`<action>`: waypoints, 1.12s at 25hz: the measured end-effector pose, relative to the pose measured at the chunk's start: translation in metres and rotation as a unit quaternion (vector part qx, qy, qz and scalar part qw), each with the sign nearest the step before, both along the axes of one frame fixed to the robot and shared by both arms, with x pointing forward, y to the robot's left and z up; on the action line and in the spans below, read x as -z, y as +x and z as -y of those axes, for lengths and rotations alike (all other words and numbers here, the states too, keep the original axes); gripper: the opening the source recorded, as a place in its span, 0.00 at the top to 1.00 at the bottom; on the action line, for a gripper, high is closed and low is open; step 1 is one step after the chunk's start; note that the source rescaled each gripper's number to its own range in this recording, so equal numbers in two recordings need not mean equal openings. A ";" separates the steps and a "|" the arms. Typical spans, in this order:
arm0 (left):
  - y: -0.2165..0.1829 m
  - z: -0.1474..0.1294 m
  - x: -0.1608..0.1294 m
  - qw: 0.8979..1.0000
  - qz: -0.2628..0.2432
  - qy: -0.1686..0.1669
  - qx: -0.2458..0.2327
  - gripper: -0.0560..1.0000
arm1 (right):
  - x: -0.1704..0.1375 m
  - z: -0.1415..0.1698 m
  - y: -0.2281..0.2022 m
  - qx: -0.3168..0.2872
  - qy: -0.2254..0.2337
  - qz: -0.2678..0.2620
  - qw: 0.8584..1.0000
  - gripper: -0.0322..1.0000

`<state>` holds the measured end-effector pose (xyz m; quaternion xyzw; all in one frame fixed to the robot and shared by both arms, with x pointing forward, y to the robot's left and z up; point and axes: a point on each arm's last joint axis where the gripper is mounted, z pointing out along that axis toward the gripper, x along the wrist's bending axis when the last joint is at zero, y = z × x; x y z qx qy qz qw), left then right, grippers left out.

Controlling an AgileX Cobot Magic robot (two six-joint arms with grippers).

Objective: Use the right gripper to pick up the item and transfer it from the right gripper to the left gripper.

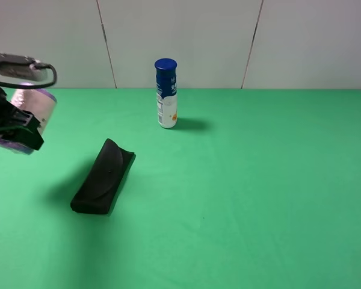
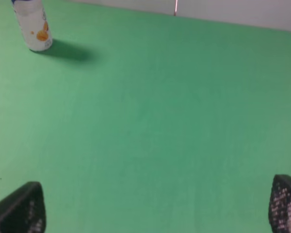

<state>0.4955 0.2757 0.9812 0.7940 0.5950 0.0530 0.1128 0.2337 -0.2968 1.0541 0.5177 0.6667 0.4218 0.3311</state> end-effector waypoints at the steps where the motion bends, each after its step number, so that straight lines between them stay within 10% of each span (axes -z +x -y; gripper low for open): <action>1: 0.004 0.000 0.003 1.000 -0.006 0.000 0.000 0.94 | 0.000 0.000 0.000 0.000 0.000 0.000 1.000 0.00; 28: 0.094 0.006 0.066 0.995 -0.094 0.012 0.031 0.94 | 0.000 0.000 0.000 0.000 0.000 0.000 1.000 0.00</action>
